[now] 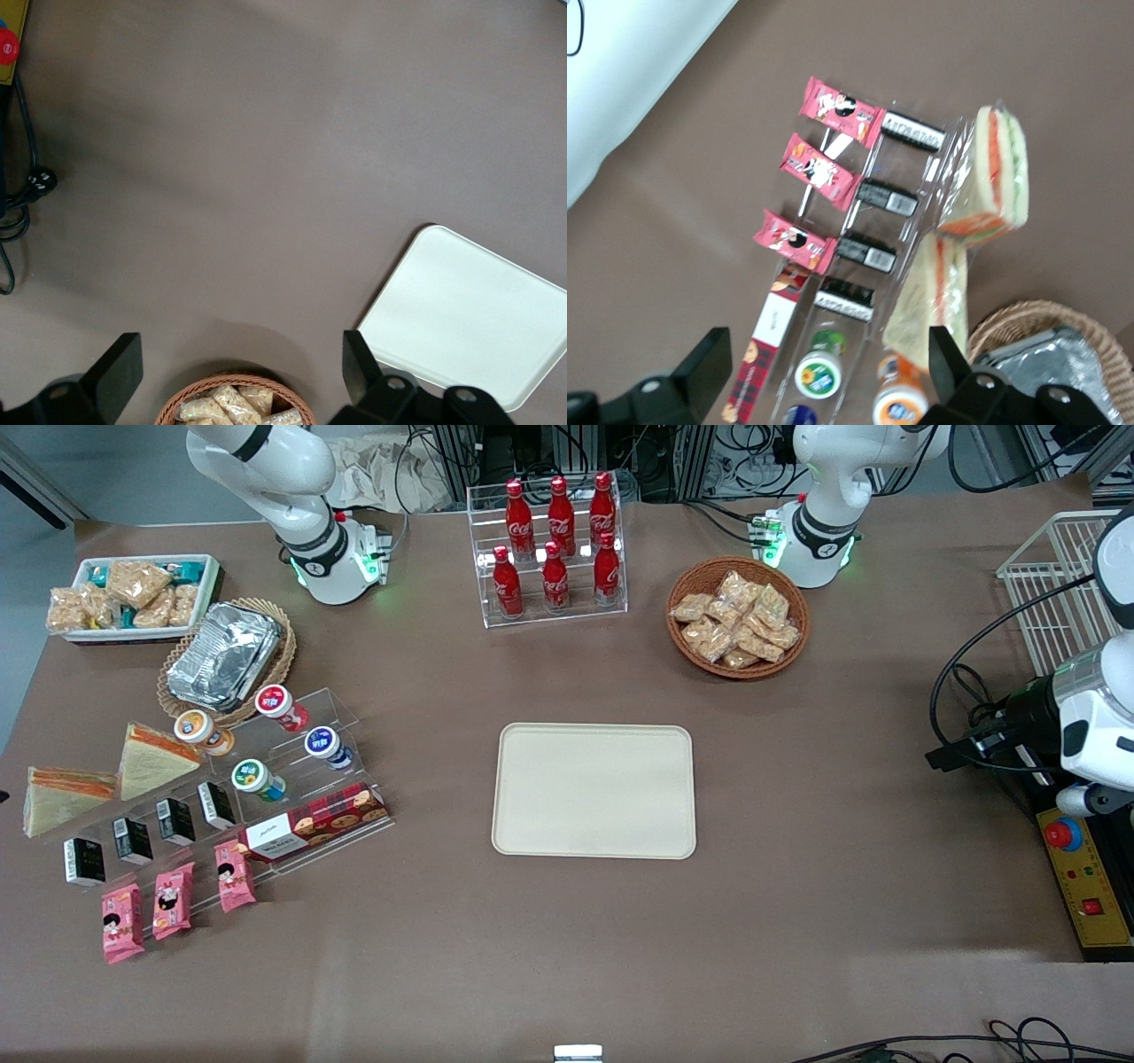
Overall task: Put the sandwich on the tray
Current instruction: 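Lower the right gripper onto a wrapped sandwich and close on it, then lift the wrapped sandwich out of the rack with the right gripper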
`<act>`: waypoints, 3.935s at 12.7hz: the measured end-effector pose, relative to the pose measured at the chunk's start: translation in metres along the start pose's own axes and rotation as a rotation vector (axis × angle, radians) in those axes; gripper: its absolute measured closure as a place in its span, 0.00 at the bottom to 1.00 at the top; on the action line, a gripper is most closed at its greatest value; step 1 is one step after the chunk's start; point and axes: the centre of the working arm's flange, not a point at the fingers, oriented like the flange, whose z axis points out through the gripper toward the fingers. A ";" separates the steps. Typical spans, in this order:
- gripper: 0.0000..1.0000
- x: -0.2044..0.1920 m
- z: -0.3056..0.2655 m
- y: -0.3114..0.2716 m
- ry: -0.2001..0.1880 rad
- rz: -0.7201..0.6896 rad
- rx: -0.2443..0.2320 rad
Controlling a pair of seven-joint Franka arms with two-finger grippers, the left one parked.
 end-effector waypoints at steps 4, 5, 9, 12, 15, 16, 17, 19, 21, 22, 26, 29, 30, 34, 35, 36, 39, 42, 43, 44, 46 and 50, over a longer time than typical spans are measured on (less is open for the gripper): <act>0.02 0.026 0.019 0.041 -0.005 0.052 -0.032; 0.02 0.035 0.029 0.053 -0.007 0.074 -0.044; 0.03 0.054 0.065 0.075 -0.036 0.113 -0.085; 0.03 0.058 0.080 0.081 -0.056 0.126 -0.101; 0.03 0.063 0.106 0.096 -0.094 0.171 -0.125; 0.03 0.063 0.114 0.098 -0.104 0.207 -0.132; 0.03 0.064 0.120 0.099 -0.110 0.232 -0.138; 0.03 0.064 0.126 0.099 -0.114 0.263 -0.145; 0.03 0.064 0.129 0.100 -0.116 0.276 -0.147; 0.03 0.064 0.132 0.100 -0.120 0.282 -0.150; 0.03 0.068 0.156 0.110 -0.138 0.304 -0.167; 0.03 0.070 0.172 0.114 -0.140 0.309 -0.173; 0.03 0.071 0.176 0.114 -0.140 0.311 -0.176; 0.03 0.071 0.190 0.112 -0.150 0.323 -0.185; 0.06 0.072 0.193 0.112 -0.149 0.323 -0.186; 0.06 0.072 0.195 0.113 -0.148 0.324 -0.187; 0.20 0.072 0.195 0.113 -0.148 0.325 -0.187; 0.39 0.072 0.196 0.111 -0.149 0.322 -0.187; 0.46 0.071 0.196 0.110 -0.149 0.320 -0.187; 0.56 0.071 0.195 0.110 -0.148 0.320 -0.187; 0.62 0.071 0.195 0.109 -0.148 0.319 -0.186; 0.62 0.073 0.181 0.103 -0.135 0.310 -0.177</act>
